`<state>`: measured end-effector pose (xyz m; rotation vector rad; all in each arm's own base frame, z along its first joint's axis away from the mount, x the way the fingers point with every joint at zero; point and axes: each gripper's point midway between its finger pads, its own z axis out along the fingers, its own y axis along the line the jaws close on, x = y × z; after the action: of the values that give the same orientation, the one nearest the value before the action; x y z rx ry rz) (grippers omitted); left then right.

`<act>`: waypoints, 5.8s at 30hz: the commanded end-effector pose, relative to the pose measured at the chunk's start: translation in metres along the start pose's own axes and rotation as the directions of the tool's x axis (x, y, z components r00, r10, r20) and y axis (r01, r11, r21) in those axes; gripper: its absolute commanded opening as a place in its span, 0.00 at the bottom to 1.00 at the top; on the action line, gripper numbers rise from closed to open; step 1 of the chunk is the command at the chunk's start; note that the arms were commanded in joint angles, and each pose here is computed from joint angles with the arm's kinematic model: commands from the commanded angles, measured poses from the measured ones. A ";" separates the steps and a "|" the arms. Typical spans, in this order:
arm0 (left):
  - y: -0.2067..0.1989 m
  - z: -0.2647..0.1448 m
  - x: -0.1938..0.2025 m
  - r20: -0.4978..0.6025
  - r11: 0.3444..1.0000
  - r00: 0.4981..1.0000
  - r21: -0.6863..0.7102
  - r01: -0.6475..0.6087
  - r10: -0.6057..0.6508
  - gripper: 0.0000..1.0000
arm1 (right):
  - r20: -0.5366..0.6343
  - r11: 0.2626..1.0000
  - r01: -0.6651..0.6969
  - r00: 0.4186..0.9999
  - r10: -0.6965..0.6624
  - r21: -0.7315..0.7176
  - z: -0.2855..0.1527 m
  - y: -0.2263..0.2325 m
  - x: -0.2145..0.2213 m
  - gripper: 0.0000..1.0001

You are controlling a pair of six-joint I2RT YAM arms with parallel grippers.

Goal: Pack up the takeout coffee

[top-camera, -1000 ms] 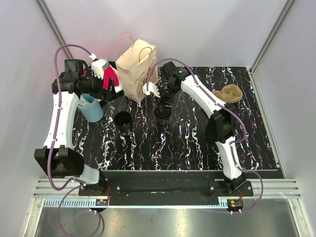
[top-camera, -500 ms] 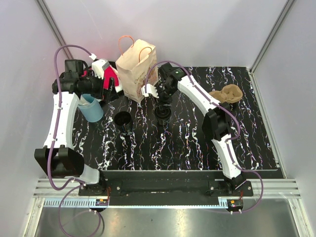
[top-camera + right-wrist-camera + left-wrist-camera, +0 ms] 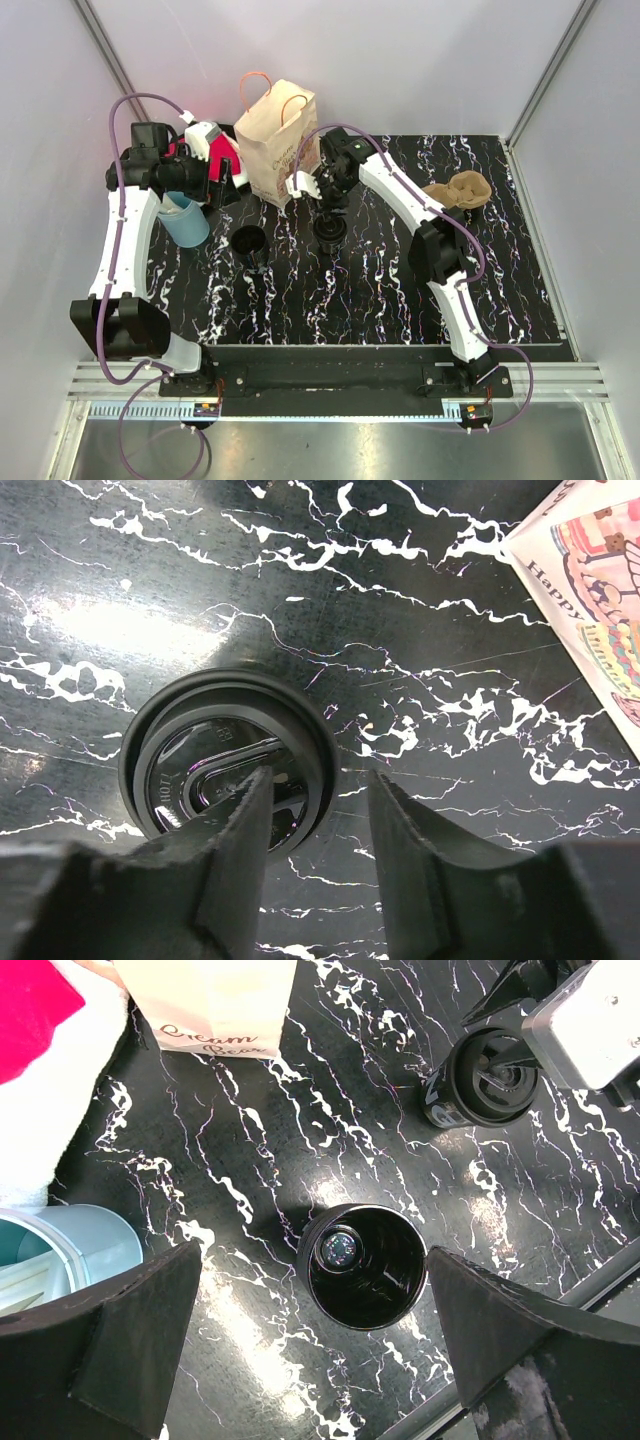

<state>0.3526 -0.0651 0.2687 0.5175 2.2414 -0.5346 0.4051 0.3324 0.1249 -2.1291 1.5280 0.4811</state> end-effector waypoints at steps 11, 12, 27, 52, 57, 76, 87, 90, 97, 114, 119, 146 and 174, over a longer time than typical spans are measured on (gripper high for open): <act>0.001 -0.001 -0.011 0.049 1.000 0.999 0.014 -0.007 0.006 0.99 | -0.011 0.999 0.046 0.999 -0.047 -0.027 0.009 0.005 -0.009 0.42; 0.001 -0.002 -0.012 0.051 1.000 0.999 0.016 -0.006 0.005 0.99 | -0.015 0.998 0.048 0.999 -0.049 -0.032 0.010 0.007 -0.008 0.38; 0.001 -0.004 -0.017 0.063 1.000 0.998 0.011 -0.011 0.010 0.99 | -0.060 1.000 -0.016 0.998 0.015 -0.019 -0.021 0.019 -0.014 0.00; -0.031 0.051 -0.150 0.201 0.898 0.877 -0.055 -0.436 0.437 0.99 | 0.381 0.782 -0.575 0.797 0.468 0.242 -0.207 0.064 -0.081 0.00; -0.019 0.095 -0.158 0.148 0.881 0.869 -0.115 -0.459 0.473 0.99 | 0.453 0.759 -0.586 0.779 0.433 0.283 -0.237 0.078 -0.095 0.00; -0.023 0.141 -0.142 0.072 0.834 0.834 -0.144 -0.533 0.546 0.60 | 0.559 0.674 -0.611 0.756 0.341 0.415 -0.296 0.093 -0.109 0.00; -0.044 0.140 -0.138 0.064 0.828 0.830 -0.143 -0.542 0.554 0.00 | 0.581 0.600 -0.636 0.748 0.322 0.486 -0.318 0.081 -0.108 0.00; -0.060 0.134 -0.135 0.072 0.821 0.820 -0.125 -0.557 0.567 0.00 | 0.586 0.566 -0.636 0.752 0.302 0.524 -0.331 0.078 -0.108 0.00; -0.114 0.113 -0.121 0.116 0.812 0.805 -0.037 -0.582 0.582 0.00 | 0.617 0.394 -0.676 0.734 0.283 0.623 -0.367 0.059 -0.094 0.00; -0.213 0.091 -0.060 0.132 0.819 0.843 0.201 -0.537 0.521 0.00 | 0.779 0.057 -0.802 0.592 0.205 0.595 -0.440 0.052 -0.077 0.00; -0.225 0.097 -0.043 0.104 0.820 0.855 0.246 -0.516 0.507 0.00 | 0.795 0.022 -0.819 0.562 0.226 0.573 -0.435 0.051 -0.068 0.00; -0.265 0.074 -0.041 0.183 0.797 0.846 0.286 -0.532 0.500 0.65 | 0.695 0.195 -0.933 0.355 0.625 0.301 -0.299 0.049 -0.059 0.00; -0.172 -0.015 -0.085 0.330 0.835 0.777 -0.073 -0.545 0.536 0.99 | 0.550 0.196 -0.933 0.337 0.764 0.300 -0.219 0.015 -0.041 0.00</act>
<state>0.3016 -0.2300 0.3701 0.9908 1.6901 -0.3672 0.3775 0.2267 0.3107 -0.4312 2.2778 0.5511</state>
